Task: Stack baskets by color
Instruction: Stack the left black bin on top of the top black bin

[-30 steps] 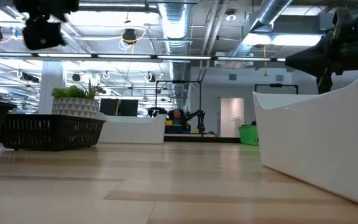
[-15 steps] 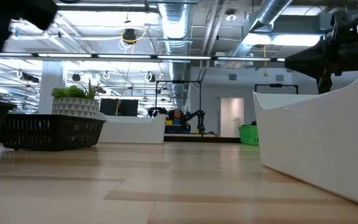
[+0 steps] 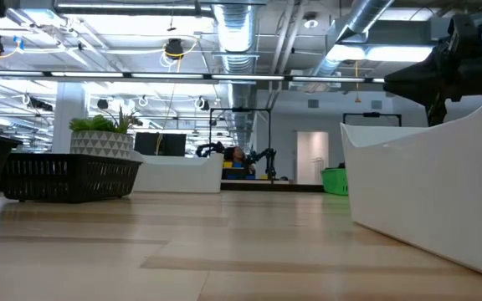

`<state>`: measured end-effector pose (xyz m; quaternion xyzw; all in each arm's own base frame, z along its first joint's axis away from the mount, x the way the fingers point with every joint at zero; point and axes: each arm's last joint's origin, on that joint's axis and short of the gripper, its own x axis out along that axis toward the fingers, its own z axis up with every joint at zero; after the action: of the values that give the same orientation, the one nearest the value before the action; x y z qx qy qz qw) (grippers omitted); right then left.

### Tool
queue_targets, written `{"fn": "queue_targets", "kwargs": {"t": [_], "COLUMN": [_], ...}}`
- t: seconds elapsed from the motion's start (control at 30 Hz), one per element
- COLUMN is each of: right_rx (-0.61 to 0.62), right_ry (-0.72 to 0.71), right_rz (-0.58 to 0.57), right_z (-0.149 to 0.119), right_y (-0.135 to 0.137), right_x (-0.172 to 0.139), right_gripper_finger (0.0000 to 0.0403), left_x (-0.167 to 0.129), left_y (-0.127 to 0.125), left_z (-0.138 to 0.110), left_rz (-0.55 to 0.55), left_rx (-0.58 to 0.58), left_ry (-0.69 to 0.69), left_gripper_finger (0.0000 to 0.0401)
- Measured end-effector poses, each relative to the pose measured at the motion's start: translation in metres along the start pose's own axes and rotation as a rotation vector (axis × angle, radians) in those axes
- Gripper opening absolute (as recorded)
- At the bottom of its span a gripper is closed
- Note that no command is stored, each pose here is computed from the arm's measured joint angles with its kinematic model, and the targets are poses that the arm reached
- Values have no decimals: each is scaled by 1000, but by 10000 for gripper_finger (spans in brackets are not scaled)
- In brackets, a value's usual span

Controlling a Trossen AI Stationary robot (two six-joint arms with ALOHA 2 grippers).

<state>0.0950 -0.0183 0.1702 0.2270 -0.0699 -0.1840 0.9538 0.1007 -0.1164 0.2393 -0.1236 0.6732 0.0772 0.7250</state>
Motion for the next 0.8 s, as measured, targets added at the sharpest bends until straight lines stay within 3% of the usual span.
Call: {"fn": "queue_targets", "kwargs": {"t": [0.33,0.47,0.57,0.8], "right_rx": [0,0,0,0], "right_ry": [-1,-1,-1,-1], "right_rz": [-2,-2,-2,-2], "right_z": [0,0,0,0], "right_y": [0,0,0,0], "right_x": [0,0,0,0], "right_gripper_finger": [104,104,104,104], "left_x": [29,39,44,47], "left_y": [5,1,-2,-2], "left_z": [-2,-2,-2,-1], "left_rz": [18,-54,-107,-73], "left_rx": [167,217,229,250], "left_ry": [-17,-14,0,-9], "left_gripper_finger": [212,212,212,211]}}
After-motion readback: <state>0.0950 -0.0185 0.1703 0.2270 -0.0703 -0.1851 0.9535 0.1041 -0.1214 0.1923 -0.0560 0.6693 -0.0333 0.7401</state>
